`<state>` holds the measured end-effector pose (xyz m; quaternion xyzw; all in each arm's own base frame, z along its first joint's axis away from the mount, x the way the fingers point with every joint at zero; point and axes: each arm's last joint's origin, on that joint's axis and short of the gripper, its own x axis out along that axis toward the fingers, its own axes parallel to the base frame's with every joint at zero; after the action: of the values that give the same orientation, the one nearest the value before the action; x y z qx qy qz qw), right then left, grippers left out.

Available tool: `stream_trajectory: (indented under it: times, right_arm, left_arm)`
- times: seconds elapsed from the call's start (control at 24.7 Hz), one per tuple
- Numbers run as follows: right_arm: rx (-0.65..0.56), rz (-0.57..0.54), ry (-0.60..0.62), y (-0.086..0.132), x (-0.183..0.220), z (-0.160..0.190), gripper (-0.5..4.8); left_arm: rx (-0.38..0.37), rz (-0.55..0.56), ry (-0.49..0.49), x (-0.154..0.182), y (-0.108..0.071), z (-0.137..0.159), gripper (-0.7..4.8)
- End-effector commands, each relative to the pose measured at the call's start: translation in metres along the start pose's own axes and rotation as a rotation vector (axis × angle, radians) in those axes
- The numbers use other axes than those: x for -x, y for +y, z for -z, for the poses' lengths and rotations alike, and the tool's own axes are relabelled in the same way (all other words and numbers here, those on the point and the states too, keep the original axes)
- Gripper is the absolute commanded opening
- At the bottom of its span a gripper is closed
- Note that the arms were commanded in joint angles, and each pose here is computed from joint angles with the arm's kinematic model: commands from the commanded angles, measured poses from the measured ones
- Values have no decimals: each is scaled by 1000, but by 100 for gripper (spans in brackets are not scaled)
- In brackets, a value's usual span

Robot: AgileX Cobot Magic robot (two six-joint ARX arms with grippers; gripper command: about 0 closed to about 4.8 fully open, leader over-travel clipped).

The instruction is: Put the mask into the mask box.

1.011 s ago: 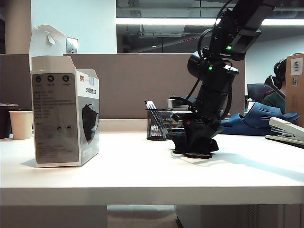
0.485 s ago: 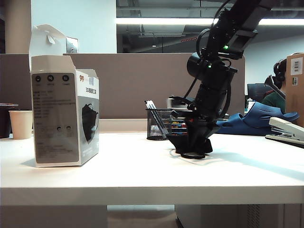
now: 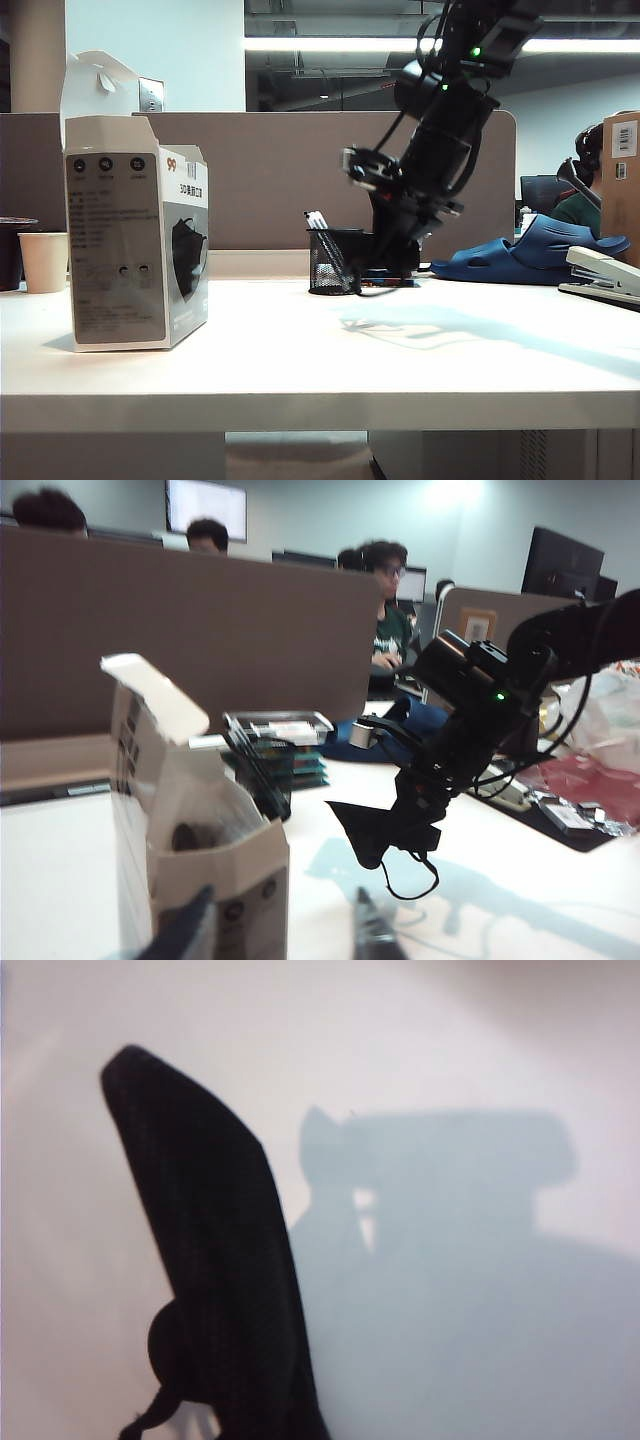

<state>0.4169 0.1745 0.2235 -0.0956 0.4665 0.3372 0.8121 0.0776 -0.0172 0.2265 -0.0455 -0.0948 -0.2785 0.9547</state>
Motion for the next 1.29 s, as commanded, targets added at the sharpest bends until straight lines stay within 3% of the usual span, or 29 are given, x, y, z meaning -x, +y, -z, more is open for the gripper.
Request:
stream_trajectory:
  times: [0.04, 0.24, 0.28, 0.32, 0.4, 0.77, 1.29]
  right_arm:
    - [23, -27, -83, 7, 22, -11, -6]
    - [47, -63, -163, 14, 45, -19, -6]
    - [53, -77, -179, 16, 49, -20, -6]
    - [57, -107, -204, 19, 56, -22, -6]
    - [51, -151, -231, 22, 63, -24, -6]
    - [95, -368, -372, 38, 84, -37, -6]
    - [102, -444, -430, 56, 88, -46, -6]
  left_arm:
    - [-23, 0, -23, 0, 0, -5, 187]
    - [-64, -1, -21, -5, 1, -10, 192]
    - [-74, -3, -13, -7, 2, -11, 211]
    - [-107, -7, 9, -11, 5, -14, 305]
    - [-127, -32, 28, -17, 8, -17, 350]
    - [-130, -96, 80, -60, 33, -24, 349]
    - [-71, -101, 193, -115, 67, -8, 340]
